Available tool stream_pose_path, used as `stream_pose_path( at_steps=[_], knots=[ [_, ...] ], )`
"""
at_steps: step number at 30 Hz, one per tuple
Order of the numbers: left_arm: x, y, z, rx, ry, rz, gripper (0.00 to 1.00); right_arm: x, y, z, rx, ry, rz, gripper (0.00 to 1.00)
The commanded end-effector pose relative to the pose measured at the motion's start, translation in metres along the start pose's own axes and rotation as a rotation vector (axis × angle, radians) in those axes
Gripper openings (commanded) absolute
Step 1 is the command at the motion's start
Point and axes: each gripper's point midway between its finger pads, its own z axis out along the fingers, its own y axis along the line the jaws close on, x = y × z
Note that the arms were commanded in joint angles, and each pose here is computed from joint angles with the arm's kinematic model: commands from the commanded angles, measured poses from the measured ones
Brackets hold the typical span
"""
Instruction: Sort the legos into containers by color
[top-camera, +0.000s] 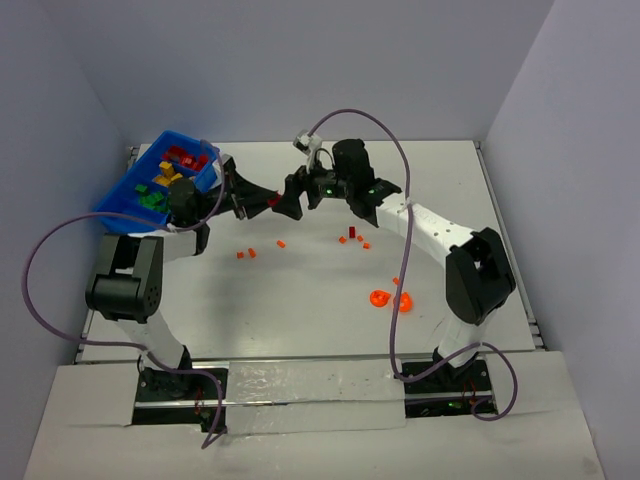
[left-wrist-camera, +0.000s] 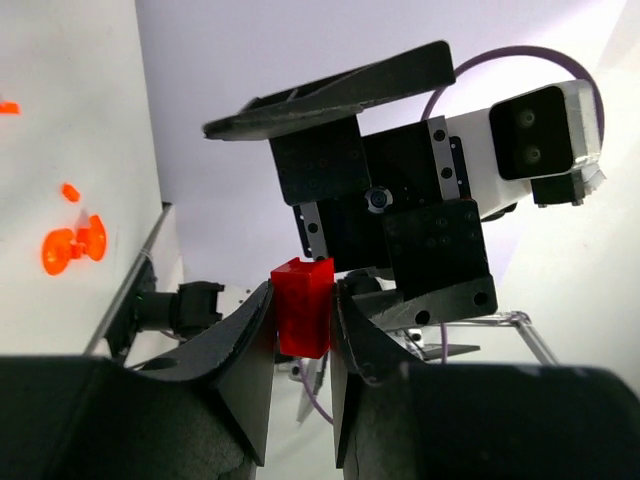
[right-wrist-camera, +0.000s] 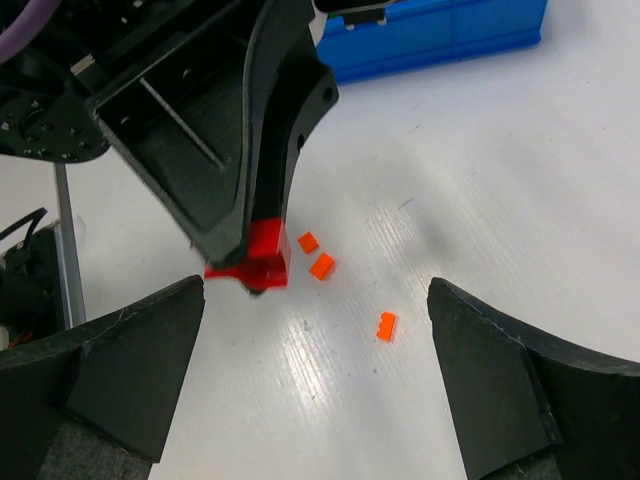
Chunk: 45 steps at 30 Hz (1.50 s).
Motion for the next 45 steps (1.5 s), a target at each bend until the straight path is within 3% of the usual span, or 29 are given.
stream_pose_path(
  at_steps=[1, 4, 6, 9, 11, 16, 19, 25, 35, 45],
  knots=[
    [-0.020, -0.008, -0.018, -0.014, -0.041, 0.129, 0.00, -0.035, 0.002, -0.026, 0.016, -0.068, -0.054, 1.00],
    [-0.054, 0.002, -0.036, -0.083, -0.102, 0.258, 0.00, -0.036, -0.002, -0.042, 0.017, -0.048, -0.044, 1.00],
    [-0.099, -0.007, -0.054, -0.179, -0.223, 0.380, 0.00, -0.034, -0.010, -0.053, 0.037, -0.040, -0.029, 1.00],
    [-0.137, 0.006, -0.070, -0.417, -0.290, 0.491, 0.00, -0.028, -0.022, -0.065, 0.070, -0.022, -0.027, 1.00],
    [-0.167, 0.002, -0.083, -0.560, -0.341, 0.685, 0.00, -0.017, -0.031, -0.075, 0.108, 0.002, -0.009, 1.00],
    [-0.260, -0.021, -0.133, -0.947, -0.610, 0.935, 0.00, 0.006, -0.061, -0.100, 0.222, 0.049, 0.031, 1.00],
    [-0.297, -0.015, -0.150, -1.073, -0.668, 0.963, 0.00, 0.016, -0.076, -0.112, 0.267, 0.058, 0.055, 1.00],
    [-0.337, 0.001, -0.156, -1.142, -0.676, 1.027, 0.00, 0.025, -0.094, -0.125, 0.324, 0.077, 0.079, 1.00],
    [-0.352, 0.038, -0.153, -1.163, -0.615, 0.996, 0.01, 0.045, -0.111, -0.130, 0.385, 0.142, 0.098, 1.00],
    [-0.363, 0.062, -0.155, -1.188, -0.611, 0.941, 0.26, 0.068, -0.119, -0.140, 0.445, 0.241, 0.100, 1.00]
  ],
)
